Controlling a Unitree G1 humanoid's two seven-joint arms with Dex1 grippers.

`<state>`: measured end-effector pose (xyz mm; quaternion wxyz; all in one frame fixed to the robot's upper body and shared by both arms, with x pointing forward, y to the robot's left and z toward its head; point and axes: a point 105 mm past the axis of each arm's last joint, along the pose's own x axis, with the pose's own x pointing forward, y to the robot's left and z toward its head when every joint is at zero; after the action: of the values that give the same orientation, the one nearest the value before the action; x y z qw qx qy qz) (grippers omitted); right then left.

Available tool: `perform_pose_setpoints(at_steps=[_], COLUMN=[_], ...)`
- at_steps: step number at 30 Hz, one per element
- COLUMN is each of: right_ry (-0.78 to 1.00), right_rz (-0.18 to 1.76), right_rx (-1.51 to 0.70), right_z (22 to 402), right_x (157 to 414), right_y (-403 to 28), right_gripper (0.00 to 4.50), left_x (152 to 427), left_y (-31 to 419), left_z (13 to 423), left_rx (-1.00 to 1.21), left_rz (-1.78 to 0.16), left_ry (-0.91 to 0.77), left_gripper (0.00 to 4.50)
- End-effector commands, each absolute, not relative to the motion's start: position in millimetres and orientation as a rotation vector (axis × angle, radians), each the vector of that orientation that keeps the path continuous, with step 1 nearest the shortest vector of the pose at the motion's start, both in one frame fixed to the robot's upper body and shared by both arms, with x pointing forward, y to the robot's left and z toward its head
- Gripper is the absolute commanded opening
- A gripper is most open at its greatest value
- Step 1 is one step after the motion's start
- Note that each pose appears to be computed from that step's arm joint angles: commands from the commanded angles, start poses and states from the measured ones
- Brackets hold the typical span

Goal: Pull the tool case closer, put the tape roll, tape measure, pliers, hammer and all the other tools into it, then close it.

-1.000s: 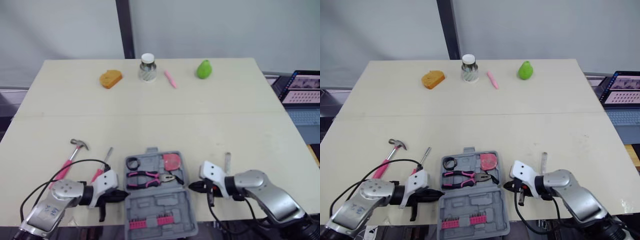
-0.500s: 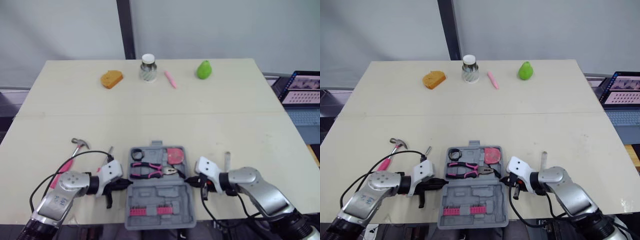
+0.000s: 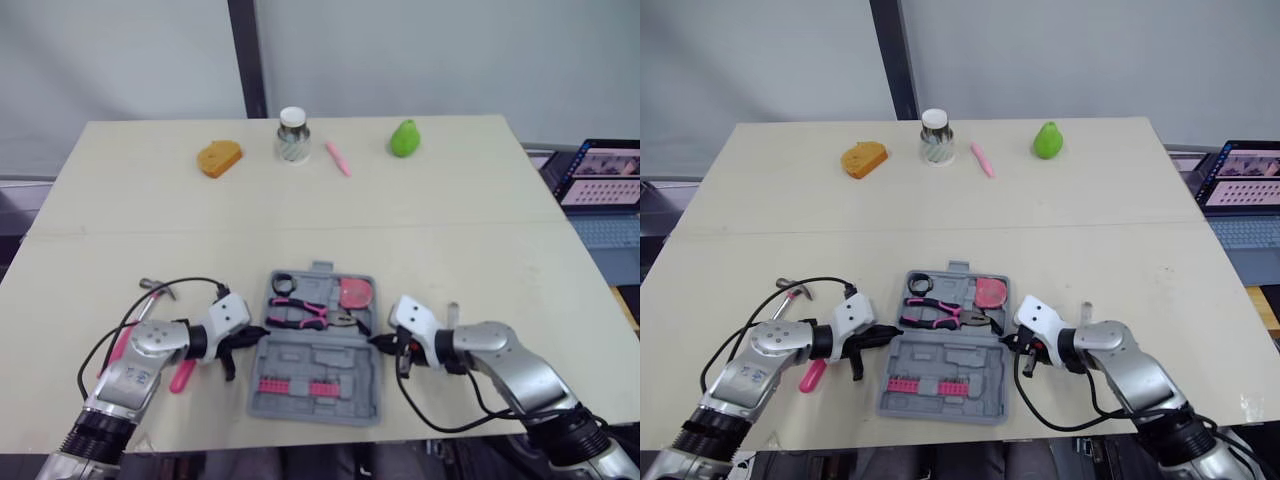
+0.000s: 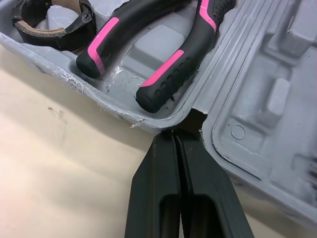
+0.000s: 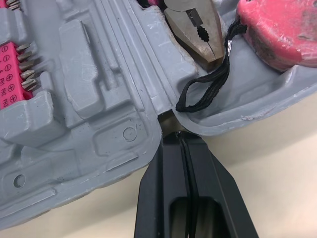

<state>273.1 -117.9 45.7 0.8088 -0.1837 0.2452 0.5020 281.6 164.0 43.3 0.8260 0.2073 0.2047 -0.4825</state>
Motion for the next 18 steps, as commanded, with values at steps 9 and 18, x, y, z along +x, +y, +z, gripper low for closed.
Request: perform_pose_setpoints(at_steps=[9, 18], right_ry=[0.454, 0.449], right_rz=[1.071, 1.064], right_rx=[-0.414, -0.420], right_z=[56.7, 54.7], right_x=[280.4, 280.6], right_y=[-112.3, -111.4], right_gripper=[0.00, 0.00], left_x=[278.5, 275.7], left_y=[160.9, 163.7], left_z=[45.4, 45.5], left_rx=[0.439, 0.435], left_rz=[-1.042, -1.037], left_ry=[0.415, 0.418], left_gripper=[0.12, 0.12])
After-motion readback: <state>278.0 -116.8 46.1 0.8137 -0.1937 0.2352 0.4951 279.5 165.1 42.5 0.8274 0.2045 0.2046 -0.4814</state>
